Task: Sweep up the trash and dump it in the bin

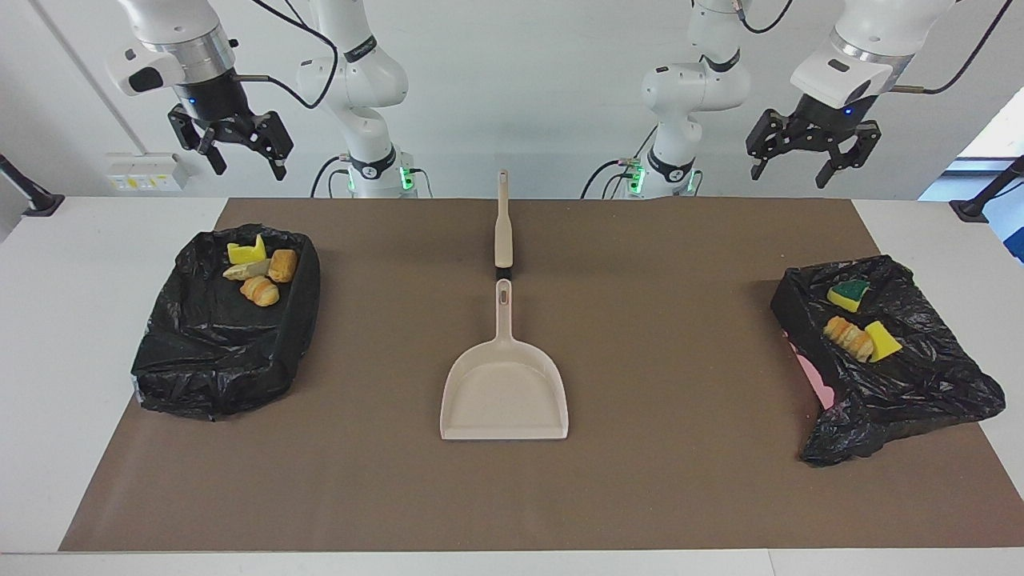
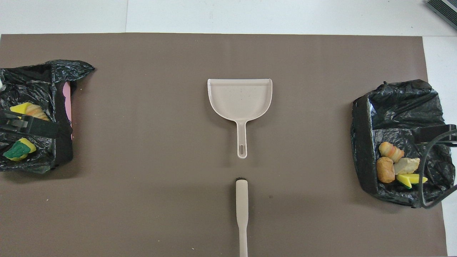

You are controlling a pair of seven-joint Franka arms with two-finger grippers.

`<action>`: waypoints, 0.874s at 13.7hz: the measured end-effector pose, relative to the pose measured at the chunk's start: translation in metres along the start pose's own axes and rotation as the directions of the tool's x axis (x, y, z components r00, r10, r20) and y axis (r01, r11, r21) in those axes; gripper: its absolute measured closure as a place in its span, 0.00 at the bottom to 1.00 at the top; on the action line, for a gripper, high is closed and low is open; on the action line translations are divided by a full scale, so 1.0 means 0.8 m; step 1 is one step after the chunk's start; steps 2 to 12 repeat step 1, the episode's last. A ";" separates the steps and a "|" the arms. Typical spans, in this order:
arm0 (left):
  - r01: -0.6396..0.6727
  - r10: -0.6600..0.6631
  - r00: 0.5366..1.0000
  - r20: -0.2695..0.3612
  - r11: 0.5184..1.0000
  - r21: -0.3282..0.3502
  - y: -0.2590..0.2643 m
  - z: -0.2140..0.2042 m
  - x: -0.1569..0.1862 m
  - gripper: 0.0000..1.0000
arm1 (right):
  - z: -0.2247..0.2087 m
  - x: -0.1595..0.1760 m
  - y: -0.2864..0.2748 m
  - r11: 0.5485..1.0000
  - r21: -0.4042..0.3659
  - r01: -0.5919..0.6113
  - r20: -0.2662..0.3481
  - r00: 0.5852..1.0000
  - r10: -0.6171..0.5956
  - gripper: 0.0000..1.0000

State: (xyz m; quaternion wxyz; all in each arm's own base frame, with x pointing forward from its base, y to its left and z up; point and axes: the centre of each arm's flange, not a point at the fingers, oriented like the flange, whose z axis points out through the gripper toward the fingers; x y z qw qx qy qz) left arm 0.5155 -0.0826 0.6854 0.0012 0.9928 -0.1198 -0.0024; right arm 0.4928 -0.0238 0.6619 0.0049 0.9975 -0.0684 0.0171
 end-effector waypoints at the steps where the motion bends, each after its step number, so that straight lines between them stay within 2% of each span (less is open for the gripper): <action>1: 0.000 0.000 1.000 0.001 1.000 0.000 0.000 0.000 0.000 0.00 | 0.000 0.000 0.000 1.000 0.000 0.000 0.000 1.000 0.000 0.00; 12: 0.000 0.000 1.000 0.001 1.000 0.000 0.000 0.000 0.000 0.00 | 0.000 0.000 0.000 1.000 0.000 0.000 0.000 1.000 0.000 0.00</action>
